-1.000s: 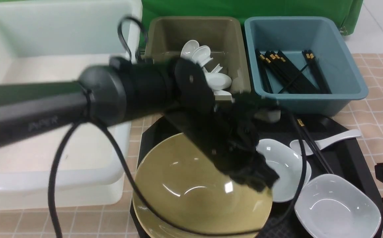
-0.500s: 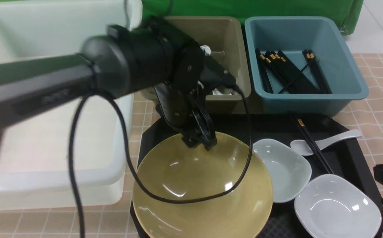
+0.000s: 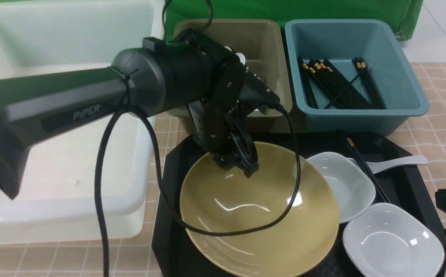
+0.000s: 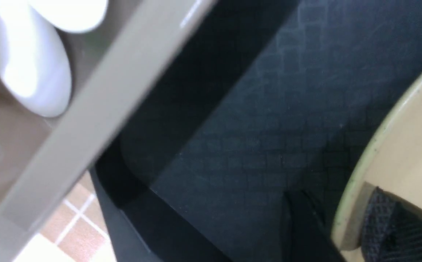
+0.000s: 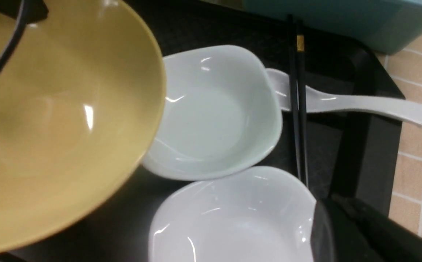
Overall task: On brown table put chopsticks spoon bowls plates into blue grey white boxes.
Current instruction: 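Grasp the large bowl on the tray by its rim, then place the tan bowl onto the bowl stack in the left bin with the left gripper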
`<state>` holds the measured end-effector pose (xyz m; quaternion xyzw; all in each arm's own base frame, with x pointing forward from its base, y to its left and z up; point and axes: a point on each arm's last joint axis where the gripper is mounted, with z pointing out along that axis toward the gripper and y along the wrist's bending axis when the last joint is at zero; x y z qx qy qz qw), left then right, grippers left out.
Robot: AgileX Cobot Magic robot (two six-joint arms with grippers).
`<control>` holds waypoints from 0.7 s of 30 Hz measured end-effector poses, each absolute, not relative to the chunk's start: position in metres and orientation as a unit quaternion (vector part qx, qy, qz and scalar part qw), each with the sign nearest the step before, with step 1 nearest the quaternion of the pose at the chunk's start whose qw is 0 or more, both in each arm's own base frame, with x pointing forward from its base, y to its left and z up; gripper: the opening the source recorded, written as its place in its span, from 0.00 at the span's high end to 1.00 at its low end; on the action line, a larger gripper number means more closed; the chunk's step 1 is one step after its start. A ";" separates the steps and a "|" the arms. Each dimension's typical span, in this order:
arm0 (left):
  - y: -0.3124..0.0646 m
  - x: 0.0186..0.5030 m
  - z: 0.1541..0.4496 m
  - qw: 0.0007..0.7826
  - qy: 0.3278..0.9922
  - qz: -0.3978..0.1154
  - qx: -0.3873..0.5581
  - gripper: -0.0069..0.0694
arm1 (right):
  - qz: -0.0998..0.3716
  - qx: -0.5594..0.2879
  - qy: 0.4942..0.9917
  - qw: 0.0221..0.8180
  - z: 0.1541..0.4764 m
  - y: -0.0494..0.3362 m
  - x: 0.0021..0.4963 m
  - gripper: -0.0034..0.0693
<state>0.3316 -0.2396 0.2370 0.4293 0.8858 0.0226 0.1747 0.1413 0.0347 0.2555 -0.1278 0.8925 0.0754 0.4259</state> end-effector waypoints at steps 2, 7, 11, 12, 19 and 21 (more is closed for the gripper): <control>-0.239 0.329 0.250 0.191 0.885 0.015 0.425 0.80 | 0.075 -0.128 0.892 0.427 0.256 0.035 0.141 0.89; -0.232 0.320 0.282 0.227 0.880 0.001 0.417 0.88 | 0.075 -0.128 0.892 0.427 0.256 0.035 0.141 0.89; -0.213 0.311 0.319 0.265 0.876 -0.024 0.403 0.90 | 0.075 -0.128 0.892 0.427 0.256 0.035 0.141 0.89; -0.201 0.311 0.332 0.281 0.878 -0.036 0.386 0.90 | 0.075 -0.128 0.892 0.427 0.256 0.035 0.141 0.89; -0.134 0.304 0.392 0.361 0.874 -0.118 0.302 0.90 | 0.076 -0.127 0.892 0.427 0.256 0.035 0.141 0.89; -0.110 0.303 0.405 0.386 0.873 -0.123 0.272 0.90 | 0.076 -0.127 0.892 0.427 0.256 0.035 0.141 0.89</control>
